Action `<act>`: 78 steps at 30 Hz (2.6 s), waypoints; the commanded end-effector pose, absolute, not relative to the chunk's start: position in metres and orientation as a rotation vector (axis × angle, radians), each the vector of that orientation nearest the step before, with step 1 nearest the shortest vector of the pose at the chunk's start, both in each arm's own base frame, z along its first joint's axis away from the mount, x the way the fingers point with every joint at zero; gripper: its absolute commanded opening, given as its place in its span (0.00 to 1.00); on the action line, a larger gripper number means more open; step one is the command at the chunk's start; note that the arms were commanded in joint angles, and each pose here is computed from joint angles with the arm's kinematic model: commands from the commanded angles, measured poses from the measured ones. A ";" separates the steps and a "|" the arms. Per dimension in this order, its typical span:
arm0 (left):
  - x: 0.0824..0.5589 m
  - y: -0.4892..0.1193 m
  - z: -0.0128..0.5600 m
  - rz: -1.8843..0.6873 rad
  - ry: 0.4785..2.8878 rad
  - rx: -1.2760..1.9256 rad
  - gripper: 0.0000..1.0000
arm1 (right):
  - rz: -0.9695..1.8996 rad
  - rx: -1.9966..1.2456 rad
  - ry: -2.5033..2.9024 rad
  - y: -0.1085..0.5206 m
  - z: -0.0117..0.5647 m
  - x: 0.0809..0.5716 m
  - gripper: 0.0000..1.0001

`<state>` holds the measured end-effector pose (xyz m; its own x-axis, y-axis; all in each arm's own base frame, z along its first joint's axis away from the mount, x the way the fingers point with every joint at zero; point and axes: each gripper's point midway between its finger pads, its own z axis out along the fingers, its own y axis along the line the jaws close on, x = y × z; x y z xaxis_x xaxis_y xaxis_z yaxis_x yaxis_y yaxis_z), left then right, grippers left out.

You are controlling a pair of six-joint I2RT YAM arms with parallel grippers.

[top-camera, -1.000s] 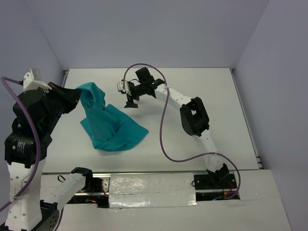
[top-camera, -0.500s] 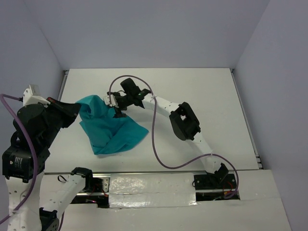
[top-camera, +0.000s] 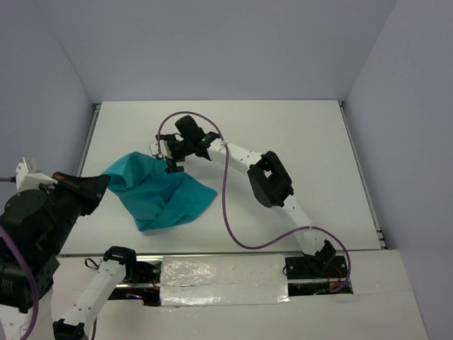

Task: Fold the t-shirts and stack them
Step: Flatten out the tshirt

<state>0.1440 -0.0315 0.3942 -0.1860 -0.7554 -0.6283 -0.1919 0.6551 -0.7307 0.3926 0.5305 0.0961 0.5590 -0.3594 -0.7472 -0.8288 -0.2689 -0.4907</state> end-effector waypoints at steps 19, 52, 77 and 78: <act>0.121 -0.029 0.373 -0.629 1.736 -0.851 0.00 | 0.744 -2.005 0.551 0.563 0.109 0.322 0.96; 0.124 -0.029 0.378 -0.638 1.723 -0.846 0.00 | 0.505 -1.844 0.856 0.576 0.108 0.358 0.00; 0.295 -0.040 0.387 -0.484 1.641 -0.604 0.00 | 0.453 -1.367 1.253 0.271 0.278 0.374 0.00; 0.300 -0.040 0.387 -0.471 1.637 -0.597 0.00 | 0.430 -1.346 1.277 0.258 0.276 0.376 0.00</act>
